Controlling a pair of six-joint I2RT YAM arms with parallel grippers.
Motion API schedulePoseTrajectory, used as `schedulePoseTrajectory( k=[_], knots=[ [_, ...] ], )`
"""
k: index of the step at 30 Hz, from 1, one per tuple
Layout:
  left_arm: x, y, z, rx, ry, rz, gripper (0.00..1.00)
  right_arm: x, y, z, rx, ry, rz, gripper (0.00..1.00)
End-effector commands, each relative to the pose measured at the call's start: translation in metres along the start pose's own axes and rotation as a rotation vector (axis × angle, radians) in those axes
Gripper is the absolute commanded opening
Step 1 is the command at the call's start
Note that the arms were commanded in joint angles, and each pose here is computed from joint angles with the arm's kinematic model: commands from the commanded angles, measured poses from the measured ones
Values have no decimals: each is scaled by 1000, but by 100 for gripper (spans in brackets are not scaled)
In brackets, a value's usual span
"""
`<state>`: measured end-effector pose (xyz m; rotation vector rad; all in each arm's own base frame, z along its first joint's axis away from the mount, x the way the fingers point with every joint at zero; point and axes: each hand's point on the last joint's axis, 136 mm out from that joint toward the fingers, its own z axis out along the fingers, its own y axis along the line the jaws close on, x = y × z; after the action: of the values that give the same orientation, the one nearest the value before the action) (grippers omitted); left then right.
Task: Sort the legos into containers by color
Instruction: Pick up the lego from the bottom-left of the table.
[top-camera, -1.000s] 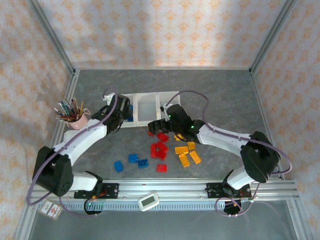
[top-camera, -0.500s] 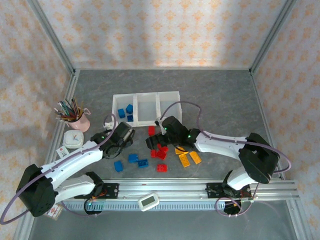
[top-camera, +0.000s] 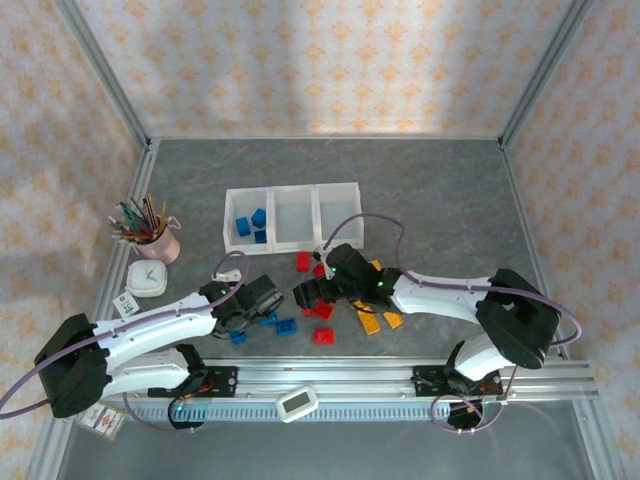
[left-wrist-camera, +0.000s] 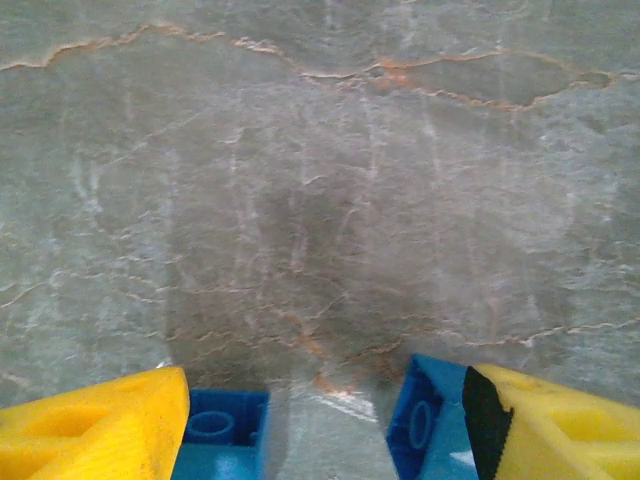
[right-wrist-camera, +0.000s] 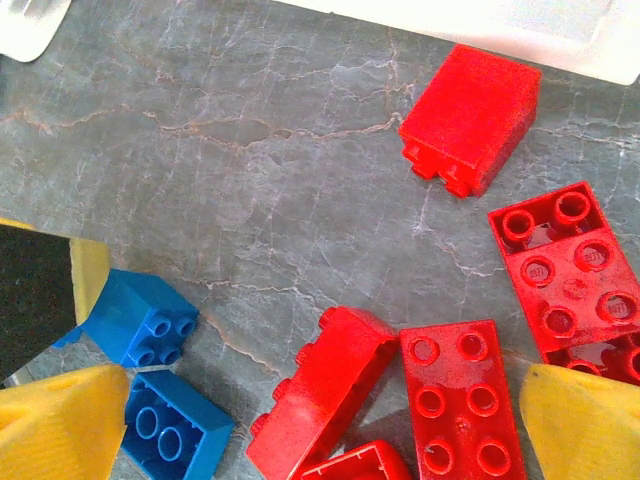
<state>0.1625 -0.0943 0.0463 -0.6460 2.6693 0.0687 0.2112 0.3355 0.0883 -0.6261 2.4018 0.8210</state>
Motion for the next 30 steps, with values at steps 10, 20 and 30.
schedulePoseTrajectory(
  k=[10, 20, 30],
  knots=[
    [23, 32, -1, -68, 11, -74, 77, -8, 7, -6, -25, -37, 15, 100],
    [31, 23, 14, -22, 19, -53, 59, -8, 7, -2, -24, -27, 17, 100],
    [31, 27, 17, -21, 6, -57, 34, -11, 9, 2, -25, -23, 17, 100]
  ],
)
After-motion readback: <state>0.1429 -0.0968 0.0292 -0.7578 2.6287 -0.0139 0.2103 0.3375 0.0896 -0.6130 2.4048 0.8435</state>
